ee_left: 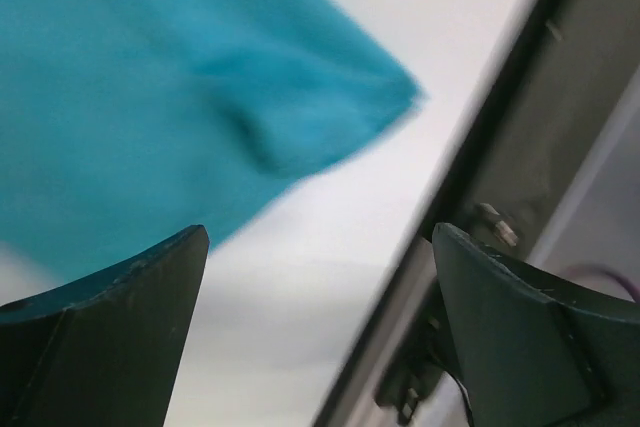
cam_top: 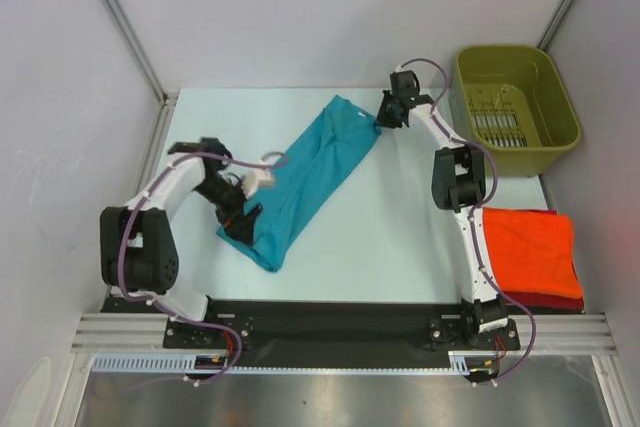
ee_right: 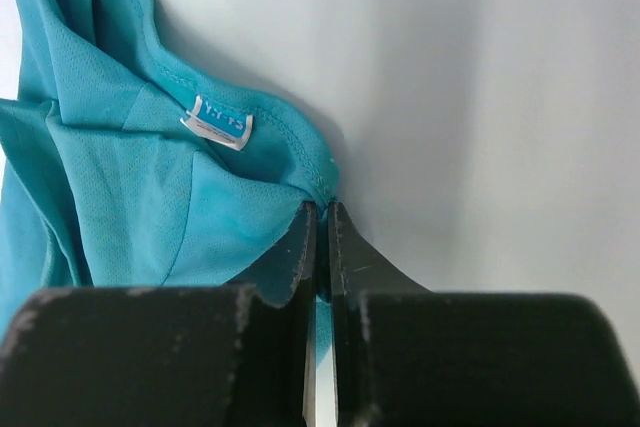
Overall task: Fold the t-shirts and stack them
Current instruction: Fold the tshirt
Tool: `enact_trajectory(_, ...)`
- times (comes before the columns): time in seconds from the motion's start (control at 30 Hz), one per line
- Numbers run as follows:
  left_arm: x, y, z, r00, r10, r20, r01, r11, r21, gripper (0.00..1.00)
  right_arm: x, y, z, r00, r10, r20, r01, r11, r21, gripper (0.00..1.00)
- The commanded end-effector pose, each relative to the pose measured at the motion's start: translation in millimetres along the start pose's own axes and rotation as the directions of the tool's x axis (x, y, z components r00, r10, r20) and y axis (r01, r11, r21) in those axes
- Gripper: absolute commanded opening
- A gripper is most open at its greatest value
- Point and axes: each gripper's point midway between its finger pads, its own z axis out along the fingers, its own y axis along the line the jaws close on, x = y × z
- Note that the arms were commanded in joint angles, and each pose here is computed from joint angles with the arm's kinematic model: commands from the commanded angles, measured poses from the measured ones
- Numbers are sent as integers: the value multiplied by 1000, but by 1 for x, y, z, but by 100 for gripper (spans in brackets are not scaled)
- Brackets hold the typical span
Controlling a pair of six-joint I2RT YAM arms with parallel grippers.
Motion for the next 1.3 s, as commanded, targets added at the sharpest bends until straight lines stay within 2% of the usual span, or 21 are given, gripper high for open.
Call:
enact_trajectory(0.0,-30,61,-69,967,-45,250,120,948,-294,100,-22,14,-3,997,37,65,-36,999,-16,4)
enact_trajectory(0.07,-11,107,-78,959,-149,240,247,855,-457,97,-26,16,-3,996,43,81,-41,999,-26,5)
enact_trajectory(0.2,21,126,-36,962,-250,111,273,848,-454,86,-27,15,-4,995,39,91,-37,999,-15,6)
enact_trajectory(0.3,28,134,-17,953,-289,88,299,858,-417,70,-29,13,-5,995,34,97,-33,999,-13,6)
enact_trajectory(0.33,29,133,-11,953,-294,80,301,868,-395,62,-31,14,-6,995,27,100,-25,1000,-16,6)
enact_trajectory(0.4,27,123,-1,957,-285,61,288,893,-347,52,-32,10,-6,994,26,103,-25,1000,-4,5)
enact_trajectory(0.5,24,86,29,979,-202,-30,189,953,-235,11,-38,11,-7,992,32,121,-31,999,-14,4)
enact_trajectory(0.53,22,76,33,987,-153,-42,141,967,-213,0,-40,10,-7,991,37,130,-35,999,-19,4)
enact_trajectory(0.6,15,42,52,996,-58,-61,51,993,-107,0,-47,11,-7,988,60,146,-55,998,-34,2)
enact_trajectory(0.67,10,18,63,998,-17,-64,16,1000,-18,0,-54,17,-7,982,80,170,-71,996,-60,2)
enact_trajectory(0.73,-2,-4,75,999,10,-36,-7,996,88,0,-61,21,-7,976,94,194,-79,994,-81,0)
enact_trajectory(0.9,-25,-38,104,995,99,7,-98,969,227,4,-64,37,3,967,128,219,-100,986,-132,0)
enact_trajectory(0.97,-31,-40,109,996,88,22,-90,968,234,16,-63,43,4,968,125,217,-96,986,-139,6)
enact_trajectory(1.0,-32,-38,109,997,79,22,-82,967,240,21,-63,44,3,968,127,216,-98,985,-141,23)
enact_trajectory(1.03,-29,-39,105,997,71,15,-73,966,250,35,-63,45,1,969,124,215,-95,986,-139,34)
enact_trajectory(1.07,-27,-40,102,998,57,18,-59,965,257,43,-63,44,0,969,122,213,-94,986,-136,47)
enact_trajectory(1.1,-27,-33,93,999,29,34,-36,969,246,50,-67,42,-5,968,119,221,-93,987,-128,66)
enact_trajectory(1.13,-22,-36,84,1000,15,15,-18,966,260,72,-76,43,-17,965,116,235,-88,988,-125,70)
enact_trajectory(1.2,-20,-19,61,1000,-5,11,2,978,208,94,-86,41,-33,962,97,257,-73,992,-101,75)
enact_trajectory(1.23,-17,-20,48,1000,-6,-2,6,977,213,100,-102,45,-59,953,83,291,-58,994,-95,76)
enact_trajectory(1.27,-20,-14,37,1000,0,10,-2,982,189,100,-106,43,-71,951,62,302,-41,996,-77,76)
